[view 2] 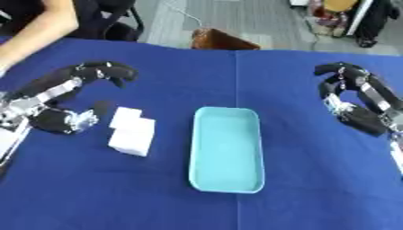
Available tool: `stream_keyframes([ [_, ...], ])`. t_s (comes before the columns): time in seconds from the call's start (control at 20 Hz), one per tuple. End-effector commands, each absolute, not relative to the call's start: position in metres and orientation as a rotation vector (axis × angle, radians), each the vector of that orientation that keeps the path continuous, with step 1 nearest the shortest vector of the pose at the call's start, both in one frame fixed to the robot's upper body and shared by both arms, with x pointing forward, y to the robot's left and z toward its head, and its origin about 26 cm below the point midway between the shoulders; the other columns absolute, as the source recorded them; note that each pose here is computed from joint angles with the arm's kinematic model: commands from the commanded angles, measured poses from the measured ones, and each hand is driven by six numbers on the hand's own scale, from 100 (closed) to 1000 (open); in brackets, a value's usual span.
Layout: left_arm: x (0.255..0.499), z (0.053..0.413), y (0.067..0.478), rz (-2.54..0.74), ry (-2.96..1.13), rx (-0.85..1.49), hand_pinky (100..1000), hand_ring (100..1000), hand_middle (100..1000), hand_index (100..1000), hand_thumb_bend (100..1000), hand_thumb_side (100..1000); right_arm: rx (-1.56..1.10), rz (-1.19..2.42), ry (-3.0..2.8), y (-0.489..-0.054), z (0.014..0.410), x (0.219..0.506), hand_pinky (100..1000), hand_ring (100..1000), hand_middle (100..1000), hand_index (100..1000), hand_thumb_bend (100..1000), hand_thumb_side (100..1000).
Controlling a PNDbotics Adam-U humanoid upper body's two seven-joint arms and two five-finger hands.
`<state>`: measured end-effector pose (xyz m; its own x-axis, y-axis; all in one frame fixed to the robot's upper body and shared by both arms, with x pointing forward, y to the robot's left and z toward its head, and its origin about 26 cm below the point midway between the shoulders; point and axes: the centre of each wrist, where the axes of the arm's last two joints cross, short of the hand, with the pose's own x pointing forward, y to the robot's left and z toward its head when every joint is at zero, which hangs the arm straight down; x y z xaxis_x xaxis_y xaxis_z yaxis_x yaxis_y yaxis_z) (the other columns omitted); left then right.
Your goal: Pick up objects on the table and place them in the box.
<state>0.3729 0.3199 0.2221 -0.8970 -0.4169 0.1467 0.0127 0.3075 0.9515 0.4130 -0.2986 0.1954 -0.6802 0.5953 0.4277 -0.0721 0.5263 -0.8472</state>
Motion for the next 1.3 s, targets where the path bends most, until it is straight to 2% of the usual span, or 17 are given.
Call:
stream_keyframes([
  [0.05,0.374,0.236,0.325,-1.840,-2.170,0.424,744,825,881,955,151,713,-0.448,1.197,-2.076,-0.298,0.212,0.413,491,671,773,886,100,725],
  [0.1,0.375,0.237,0.325,-1.871,-2.161,0.440,787,858,895,950,184,724,-0.448,1.199,-2.077,-0.298,0.213,0.413,491,671,773,886,100,726],
  [0.15,0.375,0.238,0.324,-1.911,-2.147,0.462,792,861,896,950,139,784,-0.448,1.200,-2.078,-0.298,0.213,0.413,491,671,773,886,100,729],
  [0.2,0.374,0.239,0.324,-1.955,-2.134,0.488,838,887,905,946,231,732,-0.447,1.201,-2.079,-0.298,0.213,0.413,490,670,773,886,100,726],
  [0.3,0.373,0.242,0.323,-2.045,-2.108,0.546,875,906,915,943,279,740,-0.447,1.203,-2.078,-0.297,0.214,0.413,490,670,772,886,100,726],
  [0.35,0.372,0.244,0.323,-2.090,-2.096,0.575,875,906,915,943,262,770,-0.447,1.204,-2.078,-0.297,0.214,0.413,490,670,771,886,100,728],
  [0.4,0.372,0.245,0.322,-2.123,-2.088,0.601,901,919,920,942,316,744,-0.447,1.205,-2.078,-0.297,0.214,0.413,490,670,772,886,100,726],
  [0.55,0.370,0.246,0.321,-2.193,-2.072,0.661,918,927,922,941,341,750,-0.448,1.207,-2.079,-0.297,0.214,0.413,490,670,772,886,100,725],
  [1.0,0.371,0.236,0.323,-2.246,-2.035,0.729,912,919,916,939,325,791,-0.451,1.204,-2.080,-0.298,0.215,0.413,489,669,772,887,100,726],
  [1.3,0.378,0.224,0.335,-2.194,-1.928,0.762,887,903,913,947,233,838,-0.452,1.202,-2.078,-0.300,0.214,0.412,489,669,773,887,100,727],
])
